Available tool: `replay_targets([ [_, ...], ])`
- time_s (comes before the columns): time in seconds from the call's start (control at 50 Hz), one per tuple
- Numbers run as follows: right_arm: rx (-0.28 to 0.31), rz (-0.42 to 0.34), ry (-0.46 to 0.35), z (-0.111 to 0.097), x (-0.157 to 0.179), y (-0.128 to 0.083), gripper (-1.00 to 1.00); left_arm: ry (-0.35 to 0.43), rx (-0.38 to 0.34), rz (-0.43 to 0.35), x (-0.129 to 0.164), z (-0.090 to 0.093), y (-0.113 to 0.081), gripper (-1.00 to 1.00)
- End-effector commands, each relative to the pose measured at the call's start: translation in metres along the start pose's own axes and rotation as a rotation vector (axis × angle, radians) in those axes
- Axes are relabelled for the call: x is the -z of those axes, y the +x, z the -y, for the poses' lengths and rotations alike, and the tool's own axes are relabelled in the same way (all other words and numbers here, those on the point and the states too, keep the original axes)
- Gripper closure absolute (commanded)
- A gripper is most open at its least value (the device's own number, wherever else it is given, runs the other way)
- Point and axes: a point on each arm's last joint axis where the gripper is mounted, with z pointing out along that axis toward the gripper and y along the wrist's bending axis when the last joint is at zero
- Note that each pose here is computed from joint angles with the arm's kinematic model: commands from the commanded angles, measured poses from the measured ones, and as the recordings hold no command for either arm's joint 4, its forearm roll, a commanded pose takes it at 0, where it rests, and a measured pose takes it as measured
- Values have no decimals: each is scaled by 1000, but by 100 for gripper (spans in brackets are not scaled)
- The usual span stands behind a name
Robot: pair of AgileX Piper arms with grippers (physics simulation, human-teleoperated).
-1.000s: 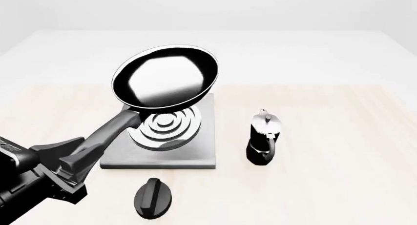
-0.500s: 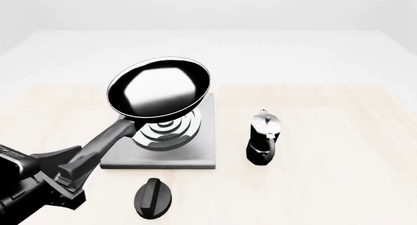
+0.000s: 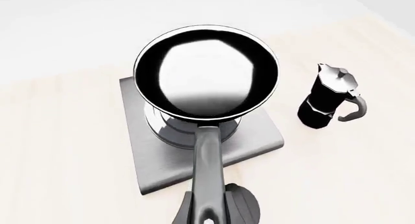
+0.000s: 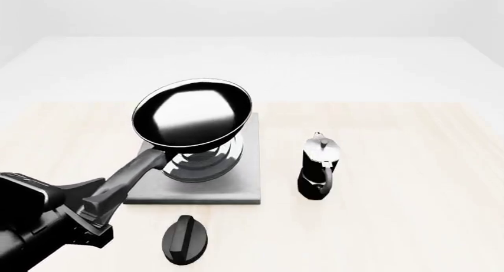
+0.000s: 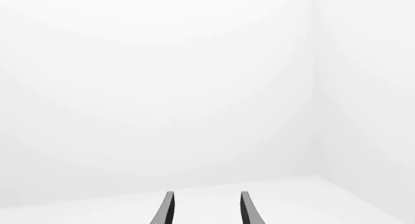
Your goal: Put the frying pan on the stove.
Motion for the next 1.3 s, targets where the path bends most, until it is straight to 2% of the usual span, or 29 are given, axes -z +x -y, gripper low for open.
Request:
replay_targets([
  [0.02,2,-2,2,0,-1,2,-100,-1,-24,40,-6,0,-13,100],
  [0.28,5,-3,6,0,-2,3,-100,-10,-17,30,-8,-1,-9,100],
  [0.52,12,-7,8,0,-5,8,-100,-35,16,0,-13,-5,7,100],
  [0.84,14,-5,7,0,-4,7,-100,-53,36,-14,-13,-8,17,100],
  [1.3,19,-6,10,0,-4,6,-100,-32,35,-26,-34,-5,19,100],
])
